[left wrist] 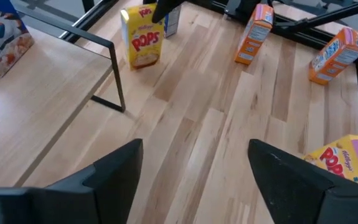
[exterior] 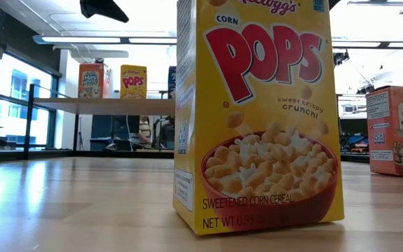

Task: Stack cereal on shelf
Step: Put the top yellow cereal box on the shelf aligned with the other yellow cereal box

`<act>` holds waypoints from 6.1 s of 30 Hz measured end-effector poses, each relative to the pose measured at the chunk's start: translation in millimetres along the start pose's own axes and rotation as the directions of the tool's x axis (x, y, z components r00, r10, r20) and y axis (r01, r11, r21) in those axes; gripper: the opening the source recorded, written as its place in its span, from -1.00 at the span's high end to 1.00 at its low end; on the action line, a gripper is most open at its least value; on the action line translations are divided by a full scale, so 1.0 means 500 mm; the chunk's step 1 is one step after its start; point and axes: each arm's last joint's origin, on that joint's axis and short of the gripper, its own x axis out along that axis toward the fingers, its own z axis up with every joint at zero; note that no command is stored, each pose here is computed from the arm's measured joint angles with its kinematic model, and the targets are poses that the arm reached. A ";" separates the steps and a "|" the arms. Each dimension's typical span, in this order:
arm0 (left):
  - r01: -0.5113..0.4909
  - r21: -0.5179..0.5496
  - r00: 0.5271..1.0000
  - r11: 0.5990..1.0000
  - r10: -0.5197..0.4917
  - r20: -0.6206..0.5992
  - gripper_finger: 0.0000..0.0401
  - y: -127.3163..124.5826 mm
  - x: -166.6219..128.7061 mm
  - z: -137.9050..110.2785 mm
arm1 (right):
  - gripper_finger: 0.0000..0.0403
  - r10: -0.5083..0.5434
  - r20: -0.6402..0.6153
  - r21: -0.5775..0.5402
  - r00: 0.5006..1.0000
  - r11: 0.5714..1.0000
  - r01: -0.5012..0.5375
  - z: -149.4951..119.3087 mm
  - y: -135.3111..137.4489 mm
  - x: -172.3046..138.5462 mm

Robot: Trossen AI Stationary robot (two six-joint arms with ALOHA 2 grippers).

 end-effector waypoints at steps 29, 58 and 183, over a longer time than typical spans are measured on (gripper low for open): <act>0.054 0.031 0.999 0.998 -0.053 -0.003 -0.47 -0.014 0.035 0.012 | 0.31 0.210 -0.131 -0.159 0.969 0.960 -0.229 -0.072 0.183 -0.061; 0.151 0.030 0.986 0.988 -0.149 -0.073 -0.47 0.029 0.113 0.069 | 0.31 0.410 0.008 -0.295 0.912 0.873 -0.389 -0.008 0.242 -0.139; 0.314 0.267 0.939 0.911 -0.256 -0.231 0.24 -0.068 0.250 0.071 | 0.31 0.463 0.046 -0.449 0.885 0.801 -0.396 0.065 0.345 -0.099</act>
